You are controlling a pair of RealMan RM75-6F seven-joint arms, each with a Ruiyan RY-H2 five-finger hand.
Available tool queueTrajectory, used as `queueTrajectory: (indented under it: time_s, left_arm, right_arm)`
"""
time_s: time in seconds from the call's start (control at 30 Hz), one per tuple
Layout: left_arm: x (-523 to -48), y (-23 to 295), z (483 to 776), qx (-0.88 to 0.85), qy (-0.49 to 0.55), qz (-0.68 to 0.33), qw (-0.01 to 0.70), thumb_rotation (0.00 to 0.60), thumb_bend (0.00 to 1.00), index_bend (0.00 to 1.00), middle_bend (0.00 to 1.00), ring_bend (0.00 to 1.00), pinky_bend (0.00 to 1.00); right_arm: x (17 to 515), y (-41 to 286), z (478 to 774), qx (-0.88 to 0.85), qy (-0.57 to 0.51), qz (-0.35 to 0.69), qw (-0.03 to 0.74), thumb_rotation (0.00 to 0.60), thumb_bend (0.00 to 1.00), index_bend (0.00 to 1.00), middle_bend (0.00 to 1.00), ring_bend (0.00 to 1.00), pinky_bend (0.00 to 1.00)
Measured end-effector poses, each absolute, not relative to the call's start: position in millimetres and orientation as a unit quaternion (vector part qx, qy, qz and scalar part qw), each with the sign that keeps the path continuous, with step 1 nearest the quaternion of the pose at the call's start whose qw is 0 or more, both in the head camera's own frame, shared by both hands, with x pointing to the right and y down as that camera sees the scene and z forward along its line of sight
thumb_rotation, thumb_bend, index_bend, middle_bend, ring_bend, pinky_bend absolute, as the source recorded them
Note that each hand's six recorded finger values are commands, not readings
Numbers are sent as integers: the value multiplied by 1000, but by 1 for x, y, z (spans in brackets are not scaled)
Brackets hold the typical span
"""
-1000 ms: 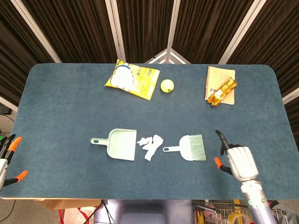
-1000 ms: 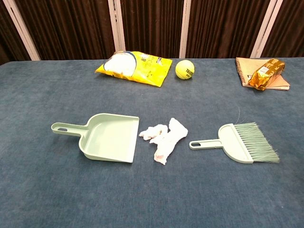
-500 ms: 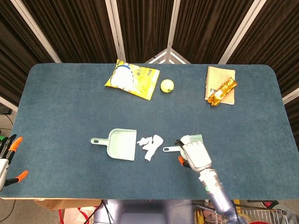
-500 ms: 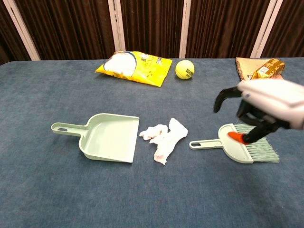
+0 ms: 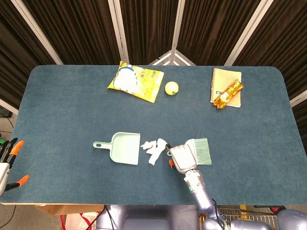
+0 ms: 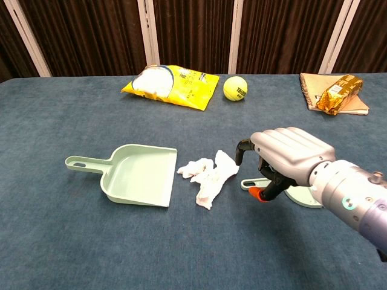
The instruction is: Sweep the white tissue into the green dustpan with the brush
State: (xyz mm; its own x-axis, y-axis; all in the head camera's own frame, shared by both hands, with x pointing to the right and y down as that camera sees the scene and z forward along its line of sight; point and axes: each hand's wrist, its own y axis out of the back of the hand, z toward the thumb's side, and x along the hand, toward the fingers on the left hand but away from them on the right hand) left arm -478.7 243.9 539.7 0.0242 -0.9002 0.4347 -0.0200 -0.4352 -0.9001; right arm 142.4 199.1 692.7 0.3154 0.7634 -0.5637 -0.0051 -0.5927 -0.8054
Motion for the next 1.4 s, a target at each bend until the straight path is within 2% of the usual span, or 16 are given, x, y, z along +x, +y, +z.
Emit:
queueTrajectory:
  time_s: [0.43,0.57,0.77,1.23,1.33,1.4]
  left_arm:
    - [-478,244,540,-609,375,-588,377,600,0,0,0,0,0]
    - [-476,244,540,-610,375,-586,379,600,0,0,0,0,0]
    - [-475,244,540,-610,375,-586,379,600,0,0,0,0,0]
    - [-474,243,541,-611,375,-587,377,600,0,0,0,0,0]
    - [-474,243,541,-611,375,-587,377,600,0,0,0,0,0]
    - [-474,243,541,-611,375,-587,377,600,0,0,0,0,0]
  right_arm:
    - [169,197,714,-694,-259,562,368,600,342,363,923,921,849]
    - [180,197,717,-689,-259,571,363,600,342,410,923,921,849]
    - [182,199,719,-689,-258,574,361,600,343,451,923,921,849]
    - [178,204,725,-691,-255,574,357,600,342,459,923,921,849]
    - [176,207,726,-692,-251,573,359,600,342,499,923,921,849]
    - [175,208,727,-694,-250,573,359,600,343,578,923,921,849]
